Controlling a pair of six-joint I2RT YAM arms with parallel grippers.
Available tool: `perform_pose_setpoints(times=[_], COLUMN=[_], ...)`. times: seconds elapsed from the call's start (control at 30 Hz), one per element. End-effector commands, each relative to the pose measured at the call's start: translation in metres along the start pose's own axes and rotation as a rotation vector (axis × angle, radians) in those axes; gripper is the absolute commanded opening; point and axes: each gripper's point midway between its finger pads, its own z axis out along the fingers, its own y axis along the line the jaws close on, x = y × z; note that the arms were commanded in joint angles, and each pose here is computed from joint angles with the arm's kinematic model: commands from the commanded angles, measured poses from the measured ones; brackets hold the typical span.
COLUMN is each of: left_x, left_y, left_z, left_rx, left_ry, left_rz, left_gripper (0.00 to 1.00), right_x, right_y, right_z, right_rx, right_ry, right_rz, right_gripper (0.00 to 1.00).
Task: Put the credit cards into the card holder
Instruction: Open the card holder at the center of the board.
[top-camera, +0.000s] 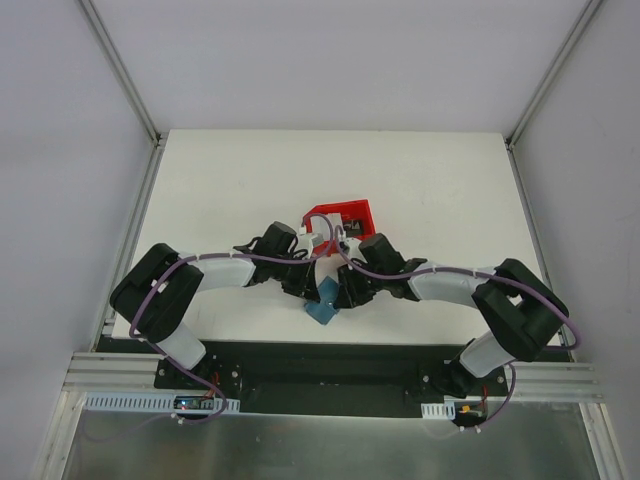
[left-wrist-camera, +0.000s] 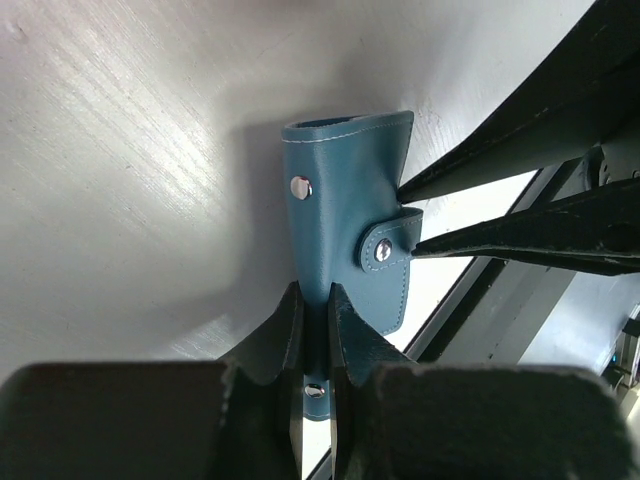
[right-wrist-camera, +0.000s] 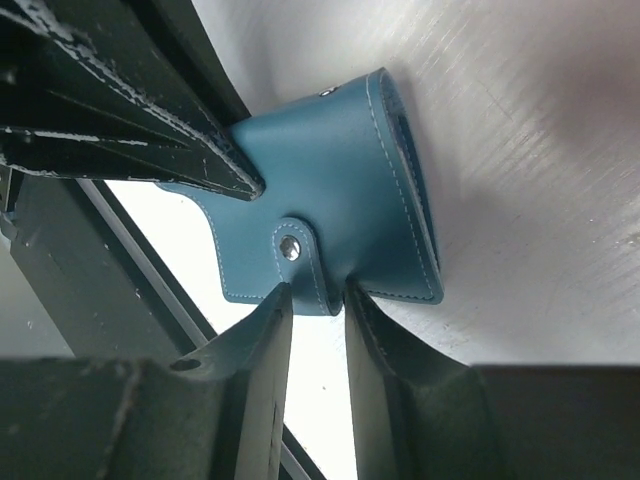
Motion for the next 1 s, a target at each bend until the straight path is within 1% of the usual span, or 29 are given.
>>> perform_pose_setpoints(times=[0.0, 0.1, 0.2, 0.33, 0.43, 0.5, 0.57, 0.6, 0.7, 0.77, 0.97], left_x=[-0.014, -0.016, -0.018, -0.019, -0.02, -0.019, -0.018, -0.018, -0.017, -0.017, -0.019], left_y=[0.001, -0.001, -0.003, -0.004, -0.004, -0.001, 0.002, 0.005, 0.014, 0.022, 0.036], left_z=[0.005, 0.004, 0.005, 0.006, 0.006, 0.006, 0.006, 0.007, 0.007, 0.006, 0.0], left_rx=[-0.016, -0.012, -0.005, 0.004, 0.002, -0.008, -0.027, -0.042, -0.09, -0.13, -0.219], left_ry=[-0.039, -0.045, -0.052, -0.064, -0.078, -0.09, -0.104, -0.112, -0.141, -0.167, -0.22], left_rz=[0.015, 0.012, 0.012, -0.001, -0.017, -0.039, -0.074, -0.097, -0.169, -0.212, -0.272], left_gripper=[0.0, 0.0, 0.0, 0.0, 0.0, 0.0, 0.0, 0.0, 0.0, 0.0, 0.0], right_x=[-0.002, 0.0, 0.001, 0.006, 0.01, 0.012, 0.01, 0.011, 0.007, 0.009, 0.027], right_y=[0.042, 0.052, 0.058, 0.056, 0.048, 0.046, 0.05, 0.055, 0.076, 0.09, 0.104], right_z=[0.002, 0.002, 0.006, 0.015, 0.021, 0.021, 0.019, 0.017, 0.006, -0.001, -0.007], right_rx=[-0.152, -0.166, -0.195, -0.204, -0.174, -0.159, -0.183, -0.214, -0.325, -0.391, -0.479], right_ry=[0.03, 0.063, 0.084, 0.123, 0.131, 0.118, 0.093, 0.077, 0.013, 0.001, 0.051], right_rz=[-0.077, -0.093, -0.101, -0.08, -0.068, -0.077, -0.088, -0.099, -0.153, -0.185, -0.227], right_gripper=[0.29, 0.29, 0.32, 0.31, 0.31, 0.25, 0.11, 0.08, 0.05, 0.05, 0.06])
